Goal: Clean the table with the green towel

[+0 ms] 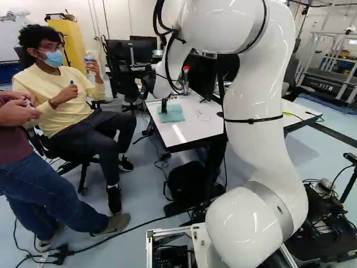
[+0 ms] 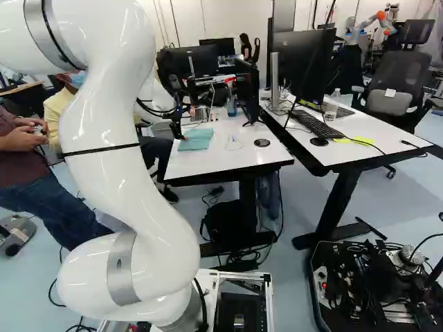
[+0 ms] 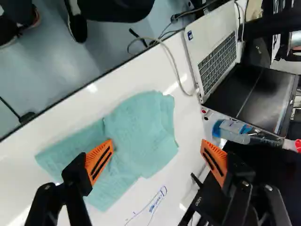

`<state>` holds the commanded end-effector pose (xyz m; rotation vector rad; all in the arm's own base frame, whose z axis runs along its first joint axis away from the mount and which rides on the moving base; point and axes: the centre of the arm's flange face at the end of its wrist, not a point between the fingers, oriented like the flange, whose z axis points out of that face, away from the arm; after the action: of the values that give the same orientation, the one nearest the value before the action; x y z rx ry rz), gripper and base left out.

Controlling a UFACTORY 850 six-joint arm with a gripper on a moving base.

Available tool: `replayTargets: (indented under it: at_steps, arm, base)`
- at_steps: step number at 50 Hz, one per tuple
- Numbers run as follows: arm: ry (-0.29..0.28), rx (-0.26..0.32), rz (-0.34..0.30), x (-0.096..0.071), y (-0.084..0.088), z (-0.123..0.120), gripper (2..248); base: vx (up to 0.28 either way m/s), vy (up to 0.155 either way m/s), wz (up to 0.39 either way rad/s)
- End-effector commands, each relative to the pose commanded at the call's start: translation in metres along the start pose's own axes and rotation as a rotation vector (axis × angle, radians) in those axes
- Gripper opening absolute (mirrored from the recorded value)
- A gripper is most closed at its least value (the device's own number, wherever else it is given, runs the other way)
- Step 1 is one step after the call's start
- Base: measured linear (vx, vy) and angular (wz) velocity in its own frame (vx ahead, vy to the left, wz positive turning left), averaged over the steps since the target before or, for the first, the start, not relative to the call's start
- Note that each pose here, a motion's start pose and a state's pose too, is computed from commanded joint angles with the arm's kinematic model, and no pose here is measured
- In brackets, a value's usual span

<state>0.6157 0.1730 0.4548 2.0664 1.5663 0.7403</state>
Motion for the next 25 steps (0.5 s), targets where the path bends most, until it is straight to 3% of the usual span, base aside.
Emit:
replayTargets:
  at_steps: [7,25]
  arm:
    - [0.066,0.003,0.054,0.009,0.007,0.008,247]
    - [0.194,0.018,0.228,0.014,0.013,0.011,247]
  base:
    - [0.000,0.000,0.000]
    - [0.000,0.000,0.000]
